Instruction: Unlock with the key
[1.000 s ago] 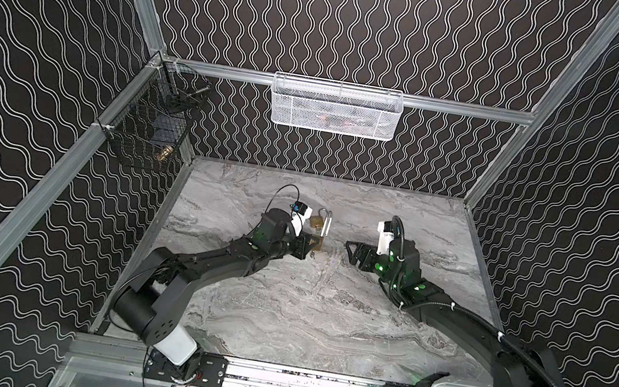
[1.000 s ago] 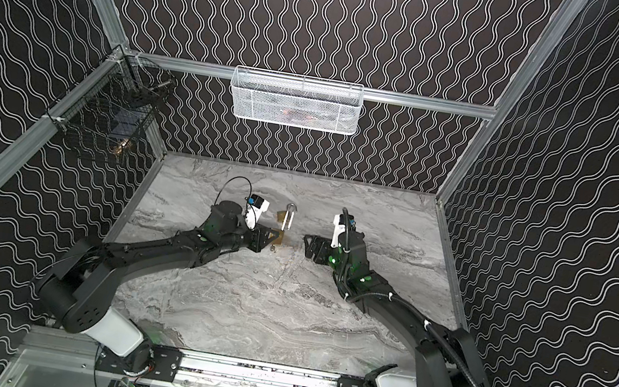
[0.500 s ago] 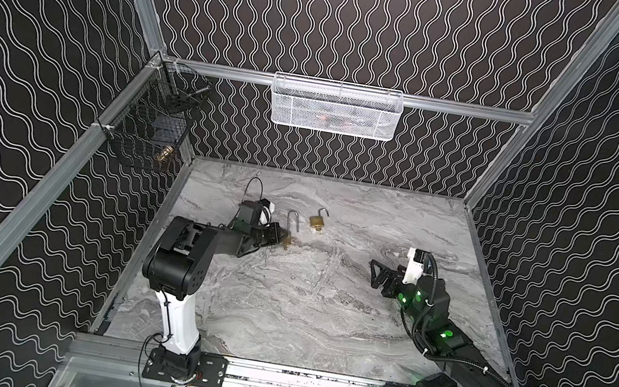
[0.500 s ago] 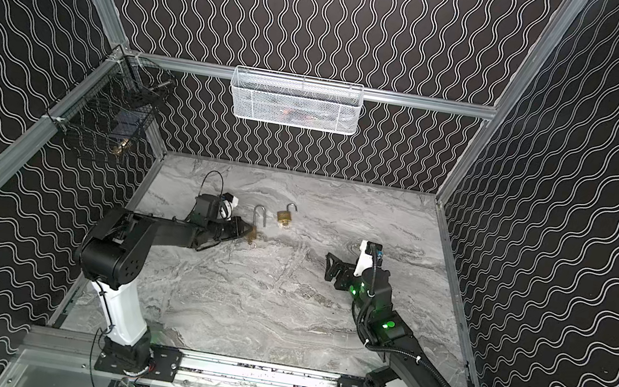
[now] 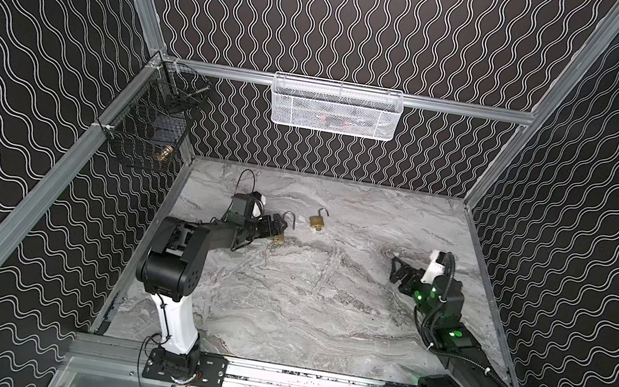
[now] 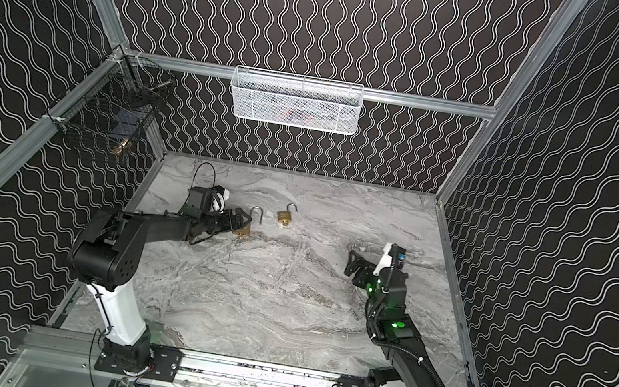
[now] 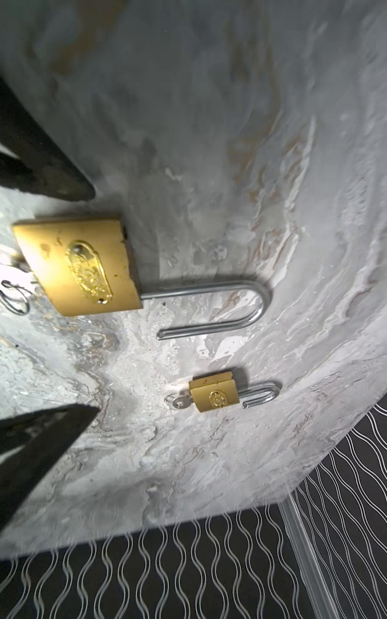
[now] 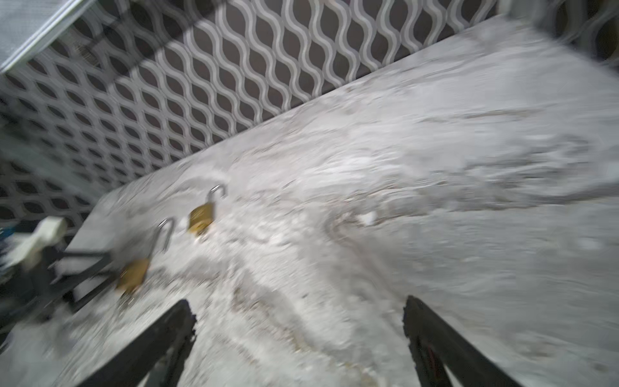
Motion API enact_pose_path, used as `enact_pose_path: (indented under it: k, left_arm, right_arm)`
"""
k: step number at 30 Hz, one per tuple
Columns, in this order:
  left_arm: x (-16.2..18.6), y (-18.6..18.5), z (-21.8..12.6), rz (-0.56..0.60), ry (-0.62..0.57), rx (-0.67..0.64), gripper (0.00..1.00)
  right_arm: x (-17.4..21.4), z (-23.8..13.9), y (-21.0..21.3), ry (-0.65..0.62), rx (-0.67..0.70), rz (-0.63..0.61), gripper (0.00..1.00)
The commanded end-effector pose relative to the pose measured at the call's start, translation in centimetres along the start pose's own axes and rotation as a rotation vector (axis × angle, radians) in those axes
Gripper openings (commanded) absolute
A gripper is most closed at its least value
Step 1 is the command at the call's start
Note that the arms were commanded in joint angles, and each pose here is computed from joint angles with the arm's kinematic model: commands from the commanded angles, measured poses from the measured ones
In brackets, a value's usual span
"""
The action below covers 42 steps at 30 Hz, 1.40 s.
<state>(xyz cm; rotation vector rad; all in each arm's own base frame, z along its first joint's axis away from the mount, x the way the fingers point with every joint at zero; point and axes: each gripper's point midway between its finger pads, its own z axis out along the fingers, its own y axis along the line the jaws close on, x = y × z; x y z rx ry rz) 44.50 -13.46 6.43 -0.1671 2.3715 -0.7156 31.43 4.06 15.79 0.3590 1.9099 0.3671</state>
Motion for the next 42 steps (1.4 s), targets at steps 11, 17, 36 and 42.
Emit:
enact_pose_path:
  k: [11, 17, 36, 42]
  left_arm:
    - [-2.4, 6.4, -14.8, 0.362, -0.509, -0.569, 0.99]
    - [-1.0, 7.8, -12.7, 0.554, -0.592, -0.590, 0.99]
    - [-0.9, 10.6, -10.0, 0.494, -0.541, -0.499, 0.99]
    - [-0.9, 10.5, -10.0, 0.498, -0.541, -0.502, 0.99]
  right_arm:
    - [-2.3, -0.5, -5.8, -0.397, 0.177, -0.275, 1.00]
    - [-2.5, 1.0, -5.8, -0.453, 0.175, -0.362, 0.99]
    - [-1.9, 6.5, -6.9, -0.278, 0.190, -0.369, 1.00]
    - [-2.2, 5.7, -7.4, -0.307, 0.208, -0.357, 1.00]
